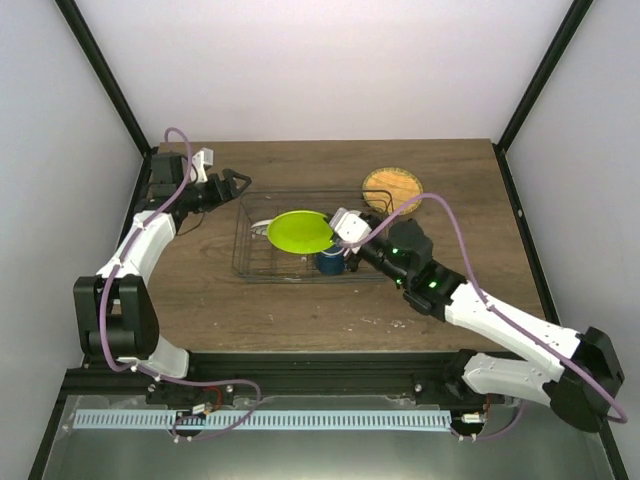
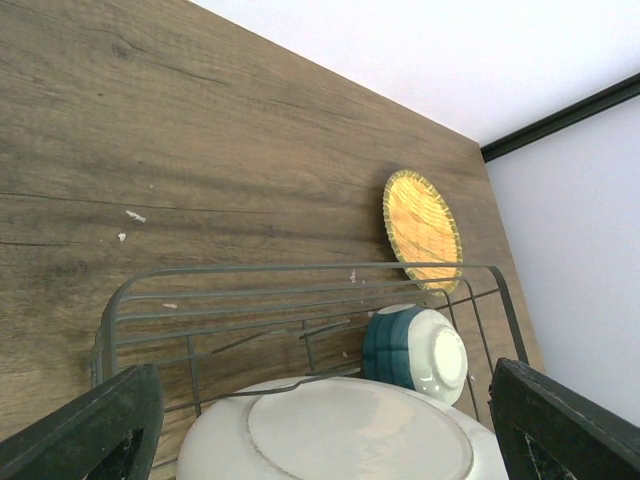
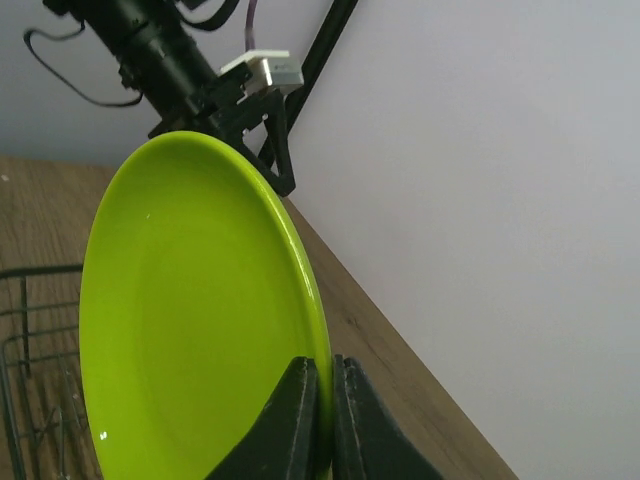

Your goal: Load the mixed dishes into the dish rack

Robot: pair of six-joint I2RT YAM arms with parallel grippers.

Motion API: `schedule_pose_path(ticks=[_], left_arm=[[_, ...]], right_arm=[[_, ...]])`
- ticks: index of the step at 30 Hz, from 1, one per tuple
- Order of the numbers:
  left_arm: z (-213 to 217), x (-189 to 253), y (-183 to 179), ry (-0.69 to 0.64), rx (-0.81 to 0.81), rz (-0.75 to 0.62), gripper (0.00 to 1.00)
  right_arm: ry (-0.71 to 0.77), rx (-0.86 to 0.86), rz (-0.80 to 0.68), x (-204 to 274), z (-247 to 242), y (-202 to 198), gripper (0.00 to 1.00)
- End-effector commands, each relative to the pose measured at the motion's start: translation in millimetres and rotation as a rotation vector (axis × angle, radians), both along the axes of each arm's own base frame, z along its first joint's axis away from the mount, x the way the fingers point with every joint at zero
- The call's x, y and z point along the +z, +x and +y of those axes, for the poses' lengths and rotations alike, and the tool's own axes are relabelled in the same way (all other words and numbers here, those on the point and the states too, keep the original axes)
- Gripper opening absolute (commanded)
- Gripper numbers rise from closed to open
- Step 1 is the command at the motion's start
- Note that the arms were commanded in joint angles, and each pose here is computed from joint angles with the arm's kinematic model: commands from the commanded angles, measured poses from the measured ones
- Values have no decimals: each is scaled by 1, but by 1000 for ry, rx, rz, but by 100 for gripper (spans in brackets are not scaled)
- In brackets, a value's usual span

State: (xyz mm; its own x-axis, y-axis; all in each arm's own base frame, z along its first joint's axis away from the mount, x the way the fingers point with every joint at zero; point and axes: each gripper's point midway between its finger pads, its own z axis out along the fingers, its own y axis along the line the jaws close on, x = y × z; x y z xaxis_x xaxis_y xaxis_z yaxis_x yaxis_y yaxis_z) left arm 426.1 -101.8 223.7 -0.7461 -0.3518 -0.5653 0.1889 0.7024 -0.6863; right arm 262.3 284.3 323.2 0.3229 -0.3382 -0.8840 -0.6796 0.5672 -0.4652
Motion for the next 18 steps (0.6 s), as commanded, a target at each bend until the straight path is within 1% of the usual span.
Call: schedule_pose_path(ticks=[1, 11, 18], left_arm=[[-1, 4, -3, -6, -3, -38, 91], [-3, -7, -7, -23, -11, -38, 91], [-3, -5, -9, -24, -8, -57, 91]], right_arm=[[-45, -138, -140, 9, 3, 8, 1], [-105, -234, -266, -5, 11, 3, 1], [-168, -241, -366, -29, 27, -2, 1]])
